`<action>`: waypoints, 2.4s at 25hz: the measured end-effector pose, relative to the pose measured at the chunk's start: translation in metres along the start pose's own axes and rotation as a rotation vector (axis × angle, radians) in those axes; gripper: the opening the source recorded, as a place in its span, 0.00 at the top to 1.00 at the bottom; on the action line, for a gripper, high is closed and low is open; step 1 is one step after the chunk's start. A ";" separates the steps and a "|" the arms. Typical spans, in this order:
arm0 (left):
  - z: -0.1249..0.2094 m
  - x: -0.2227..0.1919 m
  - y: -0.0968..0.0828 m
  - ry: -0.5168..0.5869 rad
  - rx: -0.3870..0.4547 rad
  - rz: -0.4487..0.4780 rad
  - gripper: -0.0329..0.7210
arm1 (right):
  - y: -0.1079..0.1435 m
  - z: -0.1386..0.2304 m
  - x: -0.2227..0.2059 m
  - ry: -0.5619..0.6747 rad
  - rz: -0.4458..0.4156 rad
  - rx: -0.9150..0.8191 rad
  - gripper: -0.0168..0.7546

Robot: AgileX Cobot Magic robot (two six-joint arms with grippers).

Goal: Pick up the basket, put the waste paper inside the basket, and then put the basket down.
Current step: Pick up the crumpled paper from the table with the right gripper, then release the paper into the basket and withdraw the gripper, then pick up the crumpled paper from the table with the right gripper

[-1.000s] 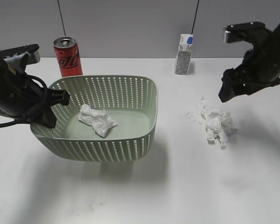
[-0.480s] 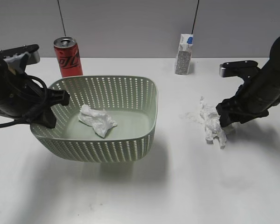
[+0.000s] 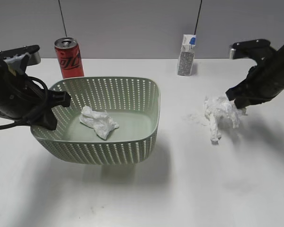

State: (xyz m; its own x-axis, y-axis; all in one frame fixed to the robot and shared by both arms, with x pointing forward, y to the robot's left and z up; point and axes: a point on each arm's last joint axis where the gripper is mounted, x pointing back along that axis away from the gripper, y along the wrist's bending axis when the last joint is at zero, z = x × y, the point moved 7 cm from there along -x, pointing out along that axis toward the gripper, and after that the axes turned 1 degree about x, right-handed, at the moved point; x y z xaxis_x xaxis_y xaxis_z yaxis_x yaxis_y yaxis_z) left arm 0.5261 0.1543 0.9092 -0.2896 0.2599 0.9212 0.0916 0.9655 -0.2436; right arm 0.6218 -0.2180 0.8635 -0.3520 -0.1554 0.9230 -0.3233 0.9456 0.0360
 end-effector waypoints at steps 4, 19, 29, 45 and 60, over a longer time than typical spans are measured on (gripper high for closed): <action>0.000 0.000 0.000 0.000 0.000 0.000 0.95 | 0.008 -0.019 0.046 -0.119 -0.013 0.021 0.98; 0.000 0.000 0.000 0.001 0.001 0.000 0.95 | 0.230 -0.074 0.125 -0.502 -0.324 0.439 0.88; 0.000 0.000 0.000 0.002 -0.002 -0.002 0.95 | 0.210 -0.074 0.105 -0.362 -0.258 0.389 0.21; -0.001 0.000 0.000 -0.003 -0.002 -0.001 0.95 | 0.046 -0.023 -0.027 0.029 -0.010 0.004 0.25; -0.001 0.000 0.000 -0.003 -0.002 -0.001 0.95 | 0.048 0.009 -0.047 0.217 -0.020 -0.088 0.94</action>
State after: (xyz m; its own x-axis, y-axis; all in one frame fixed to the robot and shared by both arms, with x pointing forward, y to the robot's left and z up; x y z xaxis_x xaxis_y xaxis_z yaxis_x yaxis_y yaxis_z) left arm 0.5267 0.1545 0.9094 -0.2930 0.2589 0.9204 0.0929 0.9658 -0.2421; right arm 0.6150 -0.1674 0.8189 -0.1463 -0.1186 0.9821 -0.2470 0.9657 0.0798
